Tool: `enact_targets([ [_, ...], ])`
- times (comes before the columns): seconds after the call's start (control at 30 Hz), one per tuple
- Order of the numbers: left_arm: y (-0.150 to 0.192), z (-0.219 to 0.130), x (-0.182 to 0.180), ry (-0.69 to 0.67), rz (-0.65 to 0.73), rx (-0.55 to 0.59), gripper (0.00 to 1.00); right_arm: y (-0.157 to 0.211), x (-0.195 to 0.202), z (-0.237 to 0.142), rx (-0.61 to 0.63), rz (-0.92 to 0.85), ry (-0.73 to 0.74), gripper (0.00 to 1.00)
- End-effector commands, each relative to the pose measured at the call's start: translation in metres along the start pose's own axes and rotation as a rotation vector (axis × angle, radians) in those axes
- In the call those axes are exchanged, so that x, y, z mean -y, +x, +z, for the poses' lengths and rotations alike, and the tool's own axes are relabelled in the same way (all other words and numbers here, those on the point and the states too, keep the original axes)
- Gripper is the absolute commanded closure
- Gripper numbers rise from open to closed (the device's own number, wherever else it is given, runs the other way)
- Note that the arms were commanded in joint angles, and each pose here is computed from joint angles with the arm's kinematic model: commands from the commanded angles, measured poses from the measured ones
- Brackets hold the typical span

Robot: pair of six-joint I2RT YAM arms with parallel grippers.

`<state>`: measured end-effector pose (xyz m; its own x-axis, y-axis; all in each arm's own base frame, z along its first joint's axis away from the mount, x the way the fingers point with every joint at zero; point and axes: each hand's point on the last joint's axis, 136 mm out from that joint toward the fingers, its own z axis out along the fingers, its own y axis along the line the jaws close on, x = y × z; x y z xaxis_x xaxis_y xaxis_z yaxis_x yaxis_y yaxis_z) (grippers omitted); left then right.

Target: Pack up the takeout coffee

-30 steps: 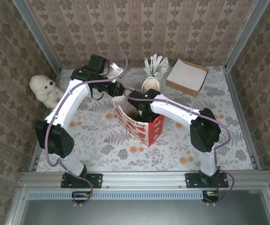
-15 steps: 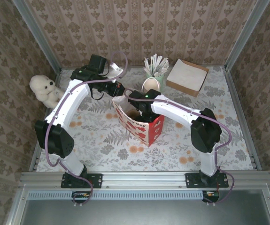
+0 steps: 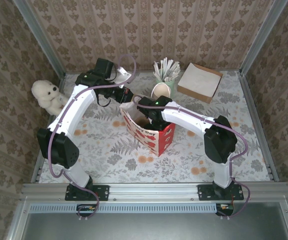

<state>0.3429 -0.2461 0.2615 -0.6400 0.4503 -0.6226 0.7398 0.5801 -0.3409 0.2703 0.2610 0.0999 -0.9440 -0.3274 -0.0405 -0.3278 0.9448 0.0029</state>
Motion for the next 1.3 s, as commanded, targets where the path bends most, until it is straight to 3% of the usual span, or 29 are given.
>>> enact_targets([
  [0.0,-0.007,-0.005,0.004,0.007,0.021,0.013,1.00,0.022,0.026,0.063,-0.158,0.000,0.133,0.42],
  [0.73,-0.008,-0.006,0.005,0.012,0.024,0.017,1.00,0.048,0.046,0.093,-0.297,-0.005,0.257,0.42],
  [1.27,-0.009,-0.007,0.007,0.021,0.020,0.021,1.00,0.036,0.027,0.081,-0.245,0.010,0.170,0.42],
])
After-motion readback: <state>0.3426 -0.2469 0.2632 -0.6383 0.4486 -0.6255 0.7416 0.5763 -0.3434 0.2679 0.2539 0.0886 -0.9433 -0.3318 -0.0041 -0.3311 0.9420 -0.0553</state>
